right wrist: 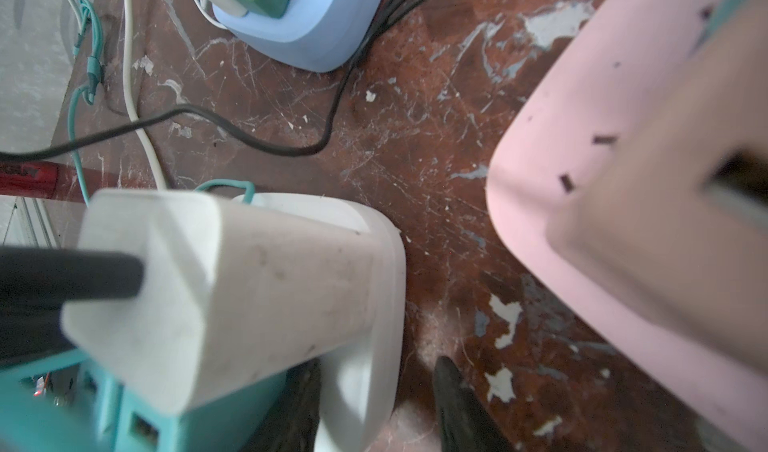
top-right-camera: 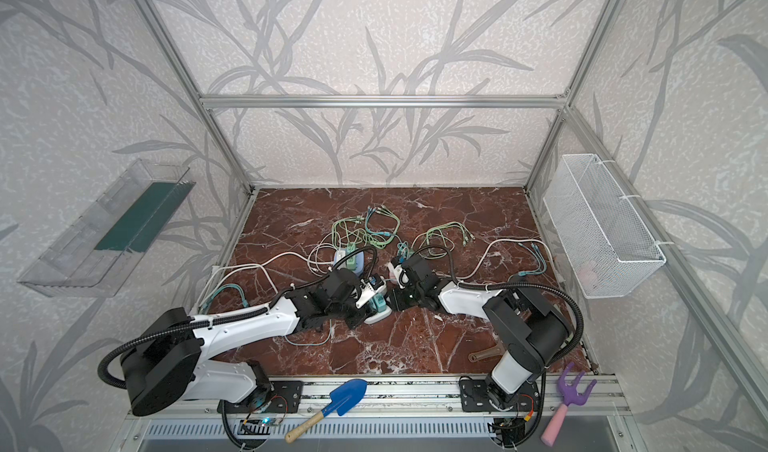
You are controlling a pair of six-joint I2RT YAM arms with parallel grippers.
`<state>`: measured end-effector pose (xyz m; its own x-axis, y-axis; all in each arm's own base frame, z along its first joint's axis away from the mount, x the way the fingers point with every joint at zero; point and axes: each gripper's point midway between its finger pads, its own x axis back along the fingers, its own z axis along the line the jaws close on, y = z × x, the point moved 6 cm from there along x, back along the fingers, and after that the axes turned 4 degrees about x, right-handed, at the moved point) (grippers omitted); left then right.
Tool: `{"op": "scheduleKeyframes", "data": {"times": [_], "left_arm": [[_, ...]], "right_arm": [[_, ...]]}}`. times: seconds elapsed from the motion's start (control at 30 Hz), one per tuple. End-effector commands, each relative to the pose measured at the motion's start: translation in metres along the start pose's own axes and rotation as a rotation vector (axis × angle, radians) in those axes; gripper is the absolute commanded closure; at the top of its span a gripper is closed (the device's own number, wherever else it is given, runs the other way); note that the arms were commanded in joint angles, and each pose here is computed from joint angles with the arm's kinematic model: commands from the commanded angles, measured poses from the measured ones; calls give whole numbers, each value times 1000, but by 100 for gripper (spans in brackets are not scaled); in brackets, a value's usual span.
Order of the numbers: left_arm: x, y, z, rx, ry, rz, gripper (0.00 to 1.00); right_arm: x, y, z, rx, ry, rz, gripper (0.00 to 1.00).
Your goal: Pull the plug off the socket
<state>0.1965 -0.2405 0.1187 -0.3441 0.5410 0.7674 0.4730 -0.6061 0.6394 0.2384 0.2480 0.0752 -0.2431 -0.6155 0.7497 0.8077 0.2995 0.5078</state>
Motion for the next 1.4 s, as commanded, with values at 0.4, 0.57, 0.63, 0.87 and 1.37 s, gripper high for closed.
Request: {"op": "scheduleKeyframes", "data": {"times": [0.4, 0.57, 0.63, 0.87, 1.37], "left_arm": [[24, 21, -1, -38, 36, -114, 82], [32, 19, -1, -12, 39, -160, 82], [28, 13, -1, -6, 31, -130, 82], [9, 9, -2, 7, 4, -58, 82], [6, 30, 5, 8, -23, -29, 83]], "right_arm": [[-7, -64, -34, -42, -217, 271, 55], [-7, -65, -35, -44, -222, 273, 55], [-7, -63, -35, -43, -220, 269, 55], [-5, -60, -30, -22, -189, 252, 55], [-1, -64, -33, 21, -230, 258, 55]]}}
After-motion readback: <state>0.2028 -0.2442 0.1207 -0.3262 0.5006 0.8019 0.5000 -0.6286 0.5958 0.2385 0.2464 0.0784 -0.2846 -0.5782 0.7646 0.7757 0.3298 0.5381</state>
